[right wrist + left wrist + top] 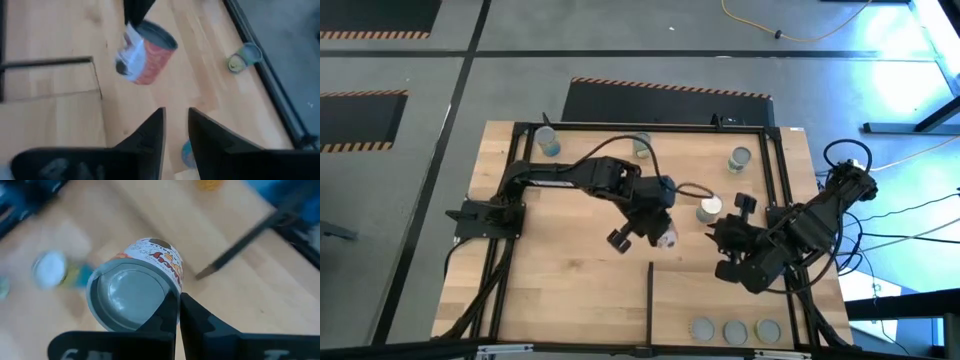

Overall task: Pick and place cans onto a shelf
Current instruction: Put the canned sauce on the shelf

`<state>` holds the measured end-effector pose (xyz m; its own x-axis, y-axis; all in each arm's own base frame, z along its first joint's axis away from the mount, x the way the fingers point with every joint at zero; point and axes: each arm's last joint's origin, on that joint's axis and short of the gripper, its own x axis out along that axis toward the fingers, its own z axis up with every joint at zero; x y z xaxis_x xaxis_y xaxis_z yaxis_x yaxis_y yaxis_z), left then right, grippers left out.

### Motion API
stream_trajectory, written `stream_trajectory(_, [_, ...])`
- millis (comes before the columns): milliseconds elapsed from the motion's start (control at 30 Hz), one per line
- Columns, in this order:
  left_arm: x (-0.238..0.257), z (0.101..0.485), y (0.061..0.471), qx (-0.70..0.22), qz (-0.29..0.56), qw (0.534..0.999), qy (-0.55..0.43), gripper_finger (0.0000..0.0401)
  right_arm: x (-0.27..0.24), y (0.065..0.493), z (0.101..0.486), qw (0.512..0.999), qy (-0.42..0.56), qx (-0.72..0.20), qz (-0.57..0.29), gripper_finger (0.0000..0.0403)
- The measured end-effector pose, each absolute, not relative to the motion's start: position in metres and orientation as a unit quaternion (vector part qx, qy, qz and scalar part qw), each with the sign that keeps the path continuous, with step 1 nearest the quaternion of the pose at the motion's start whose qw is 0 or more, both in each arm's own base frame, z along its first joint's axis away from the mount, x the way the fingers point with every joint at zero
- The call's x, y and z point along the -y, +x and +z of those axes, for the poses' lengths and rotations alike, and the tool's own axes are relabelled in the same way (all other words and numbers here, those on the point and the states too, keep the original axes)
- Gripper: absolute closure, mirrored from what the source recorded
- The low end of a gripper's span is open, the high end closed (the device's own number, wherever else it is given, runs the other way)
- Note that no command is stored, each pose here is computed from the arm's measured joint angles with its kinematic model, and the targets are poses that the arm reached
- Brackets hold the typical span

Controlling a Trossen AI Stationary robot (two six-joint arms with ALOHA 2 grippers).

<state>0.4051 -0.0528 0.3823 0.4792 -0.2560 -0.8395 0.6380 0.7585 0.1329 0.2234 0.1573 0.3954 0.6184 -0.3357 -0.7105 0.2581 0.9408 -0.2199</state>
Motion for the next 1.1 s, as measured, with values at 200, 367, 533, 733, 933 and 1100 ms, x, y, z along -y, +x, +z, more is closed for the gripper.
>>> stream_trajectory(200, [0.056,0.386,0.406,-0.378,-0.347,0.824,0.241,0.0401,-0.158,0.226,0.396,0.897,-0.087,-0.412,-0.133,0.0318])
stream_trajectory(367, [0.046,0.389,0.412,-0.404,-0.224,0.858,0.224,0.0401,-0.153,0.23,0.396,0.899,-0.044,-0.405,-0.16,0.0318])
stream_trajectory(533, [0.044,0.384,0.416,-0.444,-0.067,0.852,0.268,0.0401,-0.146,0.234,0.396,0.898,-0.014,-0.4,-0.184,0.0318])
stream_trajectory(733, [0.058,0.375,0.42,-0.46,-0.002,0.814,0.354,0.0401,-0.134,0.241,0.398,0.9,-0.006,-0.358,-0.248,0.0318])
stream_trajectory(933, [0.074,0.368,0.42,-0.464,-0.059,0.774,0.426,0.0401,-0.125,0.246,0.397,0.891,-0.042,-0.388,-0.231,0.0318])
stream_trajectory(1100, [0.086,0.369,0.419,-0.453,-0.078,0.757,0.465,0.0401,-0.114,0.251,0.397,0.885,-0.035,-0.4,-0.237,0.0318])
